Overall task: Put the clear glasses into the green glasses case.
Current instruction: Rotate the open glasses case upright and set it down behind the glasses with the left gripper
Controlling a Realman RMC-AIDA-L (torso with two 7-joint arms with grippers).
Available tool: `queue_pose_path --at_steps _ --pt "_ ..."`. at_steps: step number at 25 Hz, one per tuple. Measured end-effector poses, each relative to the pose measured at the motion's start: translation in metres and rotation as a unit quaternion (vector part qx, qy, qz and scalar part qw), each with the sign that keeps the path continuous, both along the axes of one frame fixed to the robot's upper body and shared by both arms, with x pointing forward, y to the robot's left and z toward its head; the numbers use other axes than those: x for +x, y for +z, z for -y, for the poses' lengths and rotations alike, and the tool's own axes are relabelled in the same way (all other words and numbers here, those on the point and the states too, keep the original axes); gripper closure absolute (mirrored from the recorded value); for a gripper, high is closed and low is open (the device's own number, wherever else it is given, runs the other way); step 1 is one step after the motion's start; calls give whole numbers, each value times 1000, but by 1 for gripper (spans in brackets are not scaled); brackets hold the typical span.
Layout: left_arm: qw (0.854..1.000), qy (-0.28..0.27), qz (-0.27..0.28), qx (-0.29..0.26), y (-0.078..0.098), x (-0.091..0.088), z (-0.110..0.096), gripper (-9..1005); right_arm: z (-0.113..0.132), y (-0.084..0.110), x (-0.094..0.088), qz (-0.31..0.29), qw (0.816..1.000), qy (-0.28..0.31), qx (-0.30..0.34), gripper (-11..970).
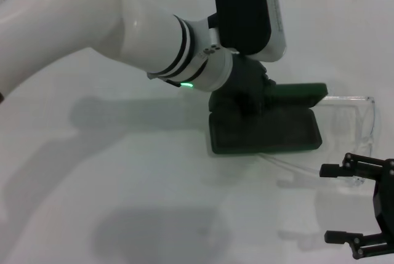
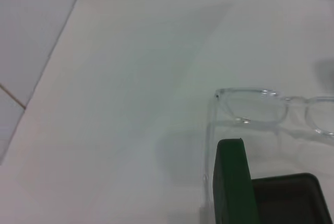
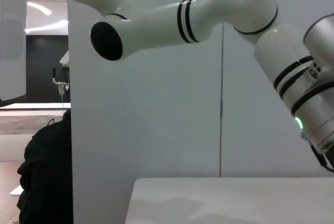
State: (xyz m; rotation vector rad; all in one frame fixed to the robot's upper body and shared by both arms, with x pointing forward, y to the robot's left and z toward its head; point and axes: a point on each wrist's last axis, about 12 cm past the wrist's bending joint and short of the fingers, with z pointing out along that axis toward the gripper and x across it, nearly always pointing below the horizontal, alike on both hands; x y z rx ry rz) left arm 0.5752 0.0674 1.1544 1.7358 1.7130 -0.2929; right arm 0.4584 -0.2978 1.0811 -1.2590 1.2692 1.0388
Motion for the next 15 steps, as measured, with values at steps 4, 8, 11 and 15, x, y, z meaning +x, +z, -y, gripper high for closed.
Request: queue_pose_path --at_steps 4,8,11,15 --pt "1000 15 19 5 4 9 -7 743 0 0 -1 0 1000 1 0 89" --pt "999 33 35 24 4 17 -19 737 1 0 -1 1 1000 1 1 89" --pt "998 36 35 36 -1 17 -25 733 2 0 -2 0 1000 0 0 90" --pt "998 30 34 41 -2 12 -29 728 2 0 -2 0 1000 0 1 90"
